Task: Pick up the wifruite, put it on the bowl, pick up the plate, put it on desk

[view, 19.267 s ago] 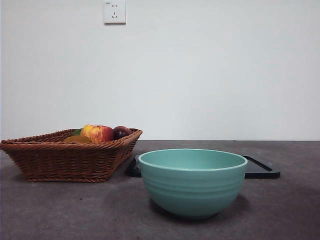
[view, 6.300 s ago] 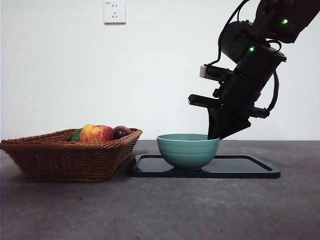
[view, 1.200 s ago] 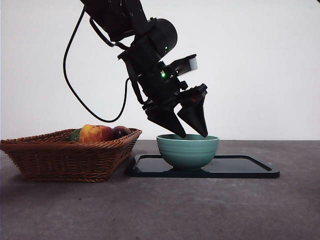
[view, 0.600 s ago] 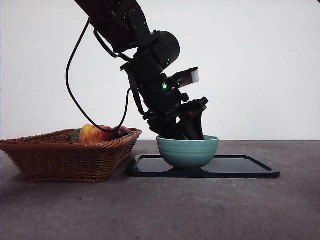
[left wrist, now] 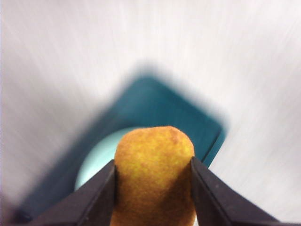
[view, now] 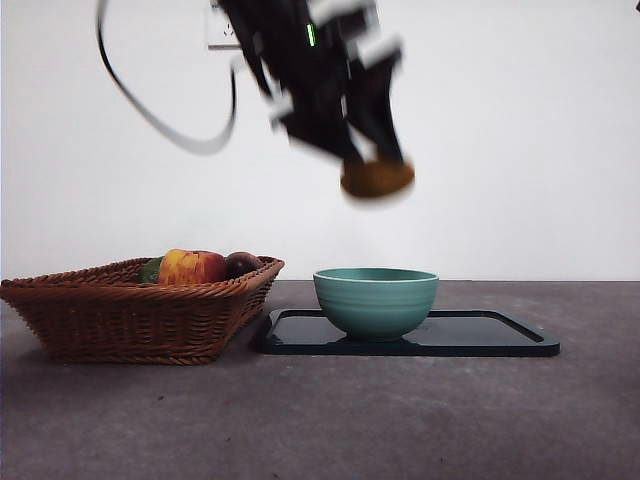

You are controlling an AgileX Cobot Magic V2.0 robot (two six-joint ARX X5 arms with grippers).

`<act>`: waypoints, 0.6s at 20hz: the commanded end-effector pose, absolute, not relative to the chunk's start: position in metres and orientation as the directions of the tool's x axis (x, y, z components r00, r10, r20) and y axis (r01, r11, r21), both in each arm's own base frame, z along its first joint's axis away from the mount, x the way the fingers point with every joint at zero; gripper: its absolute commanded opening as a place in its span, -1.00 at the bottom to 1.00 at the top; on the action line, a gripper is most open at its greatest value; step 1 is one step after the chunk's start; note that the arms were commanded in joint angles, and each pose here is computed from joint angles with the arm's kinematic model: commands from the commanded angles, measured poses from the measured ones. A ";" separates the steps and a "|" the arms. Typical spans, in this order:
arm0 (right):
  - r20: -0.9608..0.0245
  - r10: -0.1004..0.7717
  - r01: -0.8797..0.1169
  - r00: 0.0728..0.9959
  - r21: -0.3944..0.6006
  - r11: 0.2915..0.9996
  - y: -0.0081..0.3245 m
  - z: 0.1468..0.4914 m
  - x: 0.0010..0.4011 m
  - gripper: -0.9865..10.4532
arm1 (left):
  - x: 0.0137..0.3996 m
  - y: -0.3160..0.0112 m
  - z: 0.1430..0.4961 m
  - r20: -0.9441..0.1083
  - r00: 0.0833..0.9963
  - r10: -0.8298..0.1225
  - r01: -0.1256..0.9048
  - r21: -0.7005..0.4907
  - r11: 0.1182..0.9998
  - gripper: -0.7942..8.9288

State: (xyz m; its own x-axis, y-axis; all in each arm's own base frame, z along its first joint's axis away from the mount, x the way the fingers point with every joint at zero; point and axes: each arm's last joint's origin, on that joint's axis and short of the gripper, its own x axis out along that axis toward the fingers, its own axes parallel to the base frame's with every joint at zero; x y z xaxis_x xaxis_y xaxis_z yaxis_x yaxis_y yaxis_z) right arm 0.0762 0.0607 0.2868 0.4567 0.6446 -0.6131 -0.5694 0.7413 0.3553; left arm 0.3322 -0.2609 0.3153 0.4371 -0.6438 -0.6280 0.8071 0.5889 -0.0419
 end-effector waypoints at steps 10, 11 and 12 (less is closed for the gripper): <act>-0.606 0.650 -0.584 0.459 0.346 0.735 0.061 0.290 0.076 -0.40 | 0.232 -0.134 0.455 -0.473 0.717 -0.512 0.530 -0.108 0.841 -0.58; -0.605 0.650 -0.585 0.459 0.345 0.734 0.061 0.290 0.076 -0.40 | 0.228 -0.127 0.454 -0.471 0.728 -0.499 0.508 -0.120 0.853 -0.58; -0.605 0.650 -0.585 0.459 0.344 0.734 0.061 0.290 0.076 -0.40 | 0.224 -0.119 0.452 -0.473 0.737 -0.482 0.483 -0.129 0.866 -0.58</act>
